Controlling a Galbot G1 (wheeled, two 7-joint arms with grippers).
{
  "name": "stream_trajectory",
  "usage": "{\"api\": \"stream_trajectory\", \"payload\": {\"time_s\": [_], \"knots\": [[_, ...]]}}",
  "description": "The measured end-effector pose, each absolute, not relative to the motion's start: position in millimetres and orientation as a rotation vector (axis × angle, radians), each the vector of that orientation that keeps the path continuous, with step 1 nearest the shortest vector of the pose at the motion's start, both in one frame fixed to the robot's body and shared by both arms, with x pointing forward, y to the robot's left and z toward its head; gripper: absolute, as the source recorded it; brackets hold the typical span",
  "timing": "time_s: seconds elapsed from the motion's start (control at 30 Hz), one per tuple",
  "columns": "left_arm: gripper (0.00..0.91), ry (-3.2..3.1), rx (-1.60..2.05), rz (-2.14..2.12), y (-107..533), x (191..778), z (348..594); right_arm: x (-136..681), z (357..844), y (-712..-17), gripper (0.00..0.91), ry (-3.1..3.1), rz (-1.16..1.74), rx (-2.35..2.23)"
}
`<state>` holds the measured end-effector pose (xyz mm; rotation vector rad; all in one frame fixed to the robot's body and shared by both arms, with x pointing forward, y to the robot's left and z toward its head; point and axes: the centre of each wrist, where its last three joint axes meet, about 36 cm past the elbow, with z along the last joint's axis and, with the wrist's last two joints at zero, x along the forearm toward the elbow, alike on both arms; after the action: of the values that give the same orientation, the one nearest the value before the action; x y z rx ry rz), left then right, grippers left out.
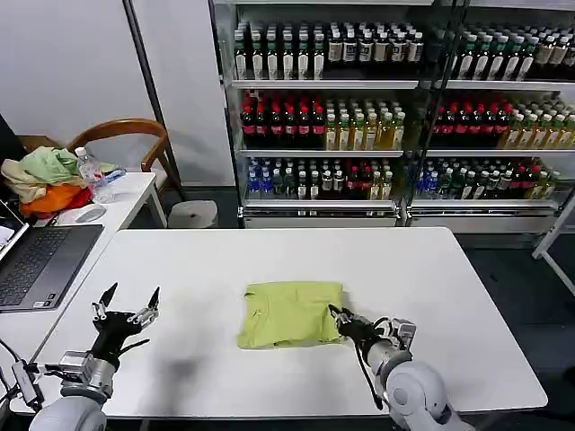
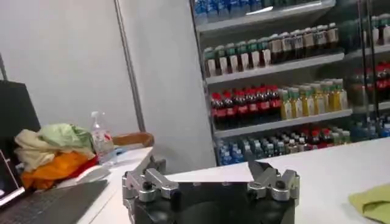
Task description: Fold and organize the clothes.
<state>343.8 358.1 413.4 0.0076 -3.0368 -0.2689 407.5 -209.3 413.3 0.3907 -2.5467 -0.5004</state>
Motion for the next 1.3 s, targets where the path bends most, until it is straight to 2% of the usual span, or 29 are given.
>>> {"api": "stream_trajectory", "payload": {"time_s": [0.5,0.8,1.3], "knots": [[0.907,-3.057,0.016,-0.271,360,344,415,397,444,-229,0.907,-2.657,-0.336,0.405],[0.907,-3.101,-0.017,-0.268,356,348,419,406,457,-238,0.907,-2.873,-0.091,0.32],[0.907,-3.142,-0.124,-0.317,340,363,416,420,446,-277,0.907,-3.075,0.23,0.117]]}}
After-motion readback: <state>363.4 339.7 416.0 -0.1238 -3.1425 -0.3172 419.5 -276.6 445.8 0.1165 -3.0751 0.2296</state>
